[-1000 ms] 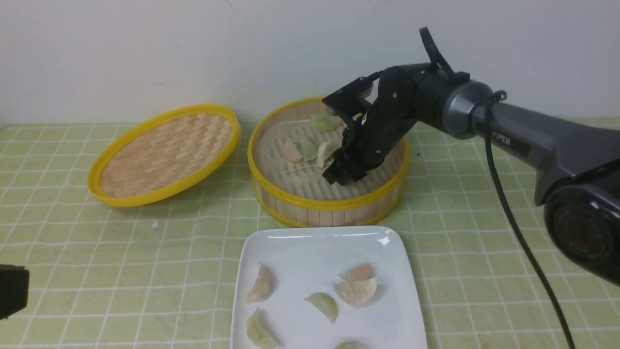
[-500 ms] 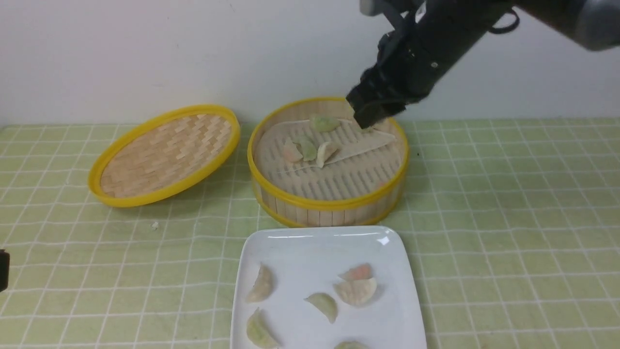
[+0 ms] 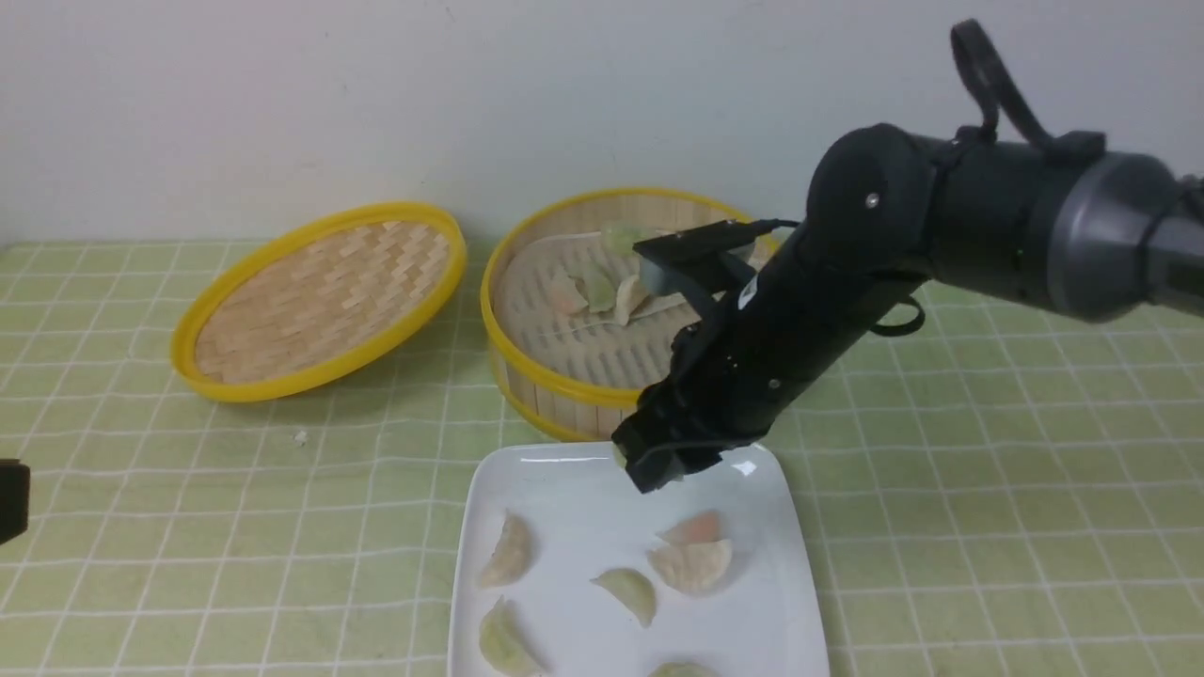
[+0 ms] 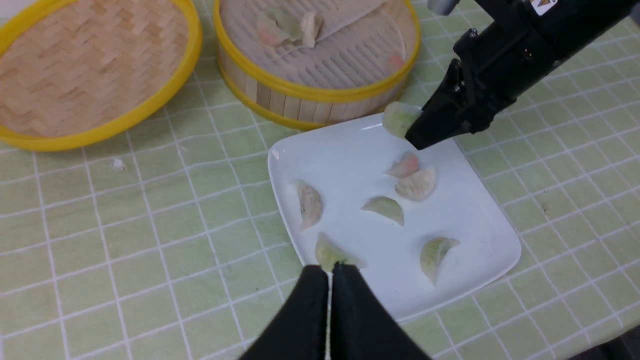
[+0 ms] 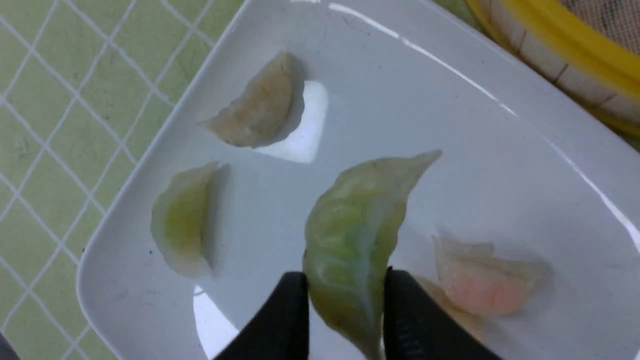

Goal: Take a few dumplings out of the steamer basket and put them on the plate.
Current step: Use the right arm to put the dumpling into the plate, then use the right arm to grab a dumpling from inside the steamer

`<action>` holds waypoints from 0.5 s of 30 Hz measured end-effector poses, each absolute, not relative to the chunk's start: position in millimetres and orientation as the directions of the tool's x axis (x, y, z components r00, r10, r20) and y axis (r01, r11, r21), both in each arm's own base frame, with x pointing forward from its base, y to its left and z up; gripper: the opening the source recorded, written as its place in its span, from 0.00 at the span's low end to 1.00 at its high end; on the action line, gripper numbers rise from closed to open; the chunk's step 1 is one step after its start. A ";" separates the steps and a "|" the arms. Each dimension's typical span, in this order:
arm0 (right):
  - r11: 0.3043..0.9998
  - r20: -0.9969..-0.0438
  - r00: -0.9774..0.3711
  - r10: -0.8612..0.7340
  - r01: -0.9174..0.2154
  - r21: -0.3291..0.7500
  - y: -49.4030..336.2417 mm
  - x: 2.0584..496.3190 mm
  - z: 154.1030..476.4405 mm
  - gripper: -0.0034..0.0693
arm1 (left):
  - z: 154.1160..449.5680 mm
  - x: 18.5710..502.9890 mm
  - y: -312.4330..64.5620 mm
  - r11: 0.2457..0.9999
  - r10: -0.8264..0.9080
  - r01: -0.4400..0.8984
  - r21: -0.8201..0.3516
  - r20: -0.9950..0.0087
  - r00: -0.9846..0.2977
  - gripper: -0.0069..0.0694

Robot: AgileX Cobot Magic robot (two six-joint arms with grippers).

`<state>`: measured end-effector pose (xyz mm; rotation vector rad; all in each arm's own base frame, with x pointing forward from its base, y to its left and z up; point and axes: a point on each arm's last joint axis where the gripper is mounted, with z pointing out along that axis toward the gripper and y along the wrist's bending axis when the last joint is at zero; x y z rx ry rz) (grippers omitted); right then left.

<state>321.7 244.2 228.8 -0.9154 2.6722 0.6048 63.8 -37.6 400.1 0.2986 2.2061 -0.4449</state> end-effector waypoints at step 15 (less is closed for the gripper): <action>0.765 -0.536 -0.683 -0.496 -0.636 0.101 233.2 389.2 285.9 0.74 | 396.3 63.8 -37.7 0.911 0.070 0.356 -0.208 -0.772 -0.631 0.08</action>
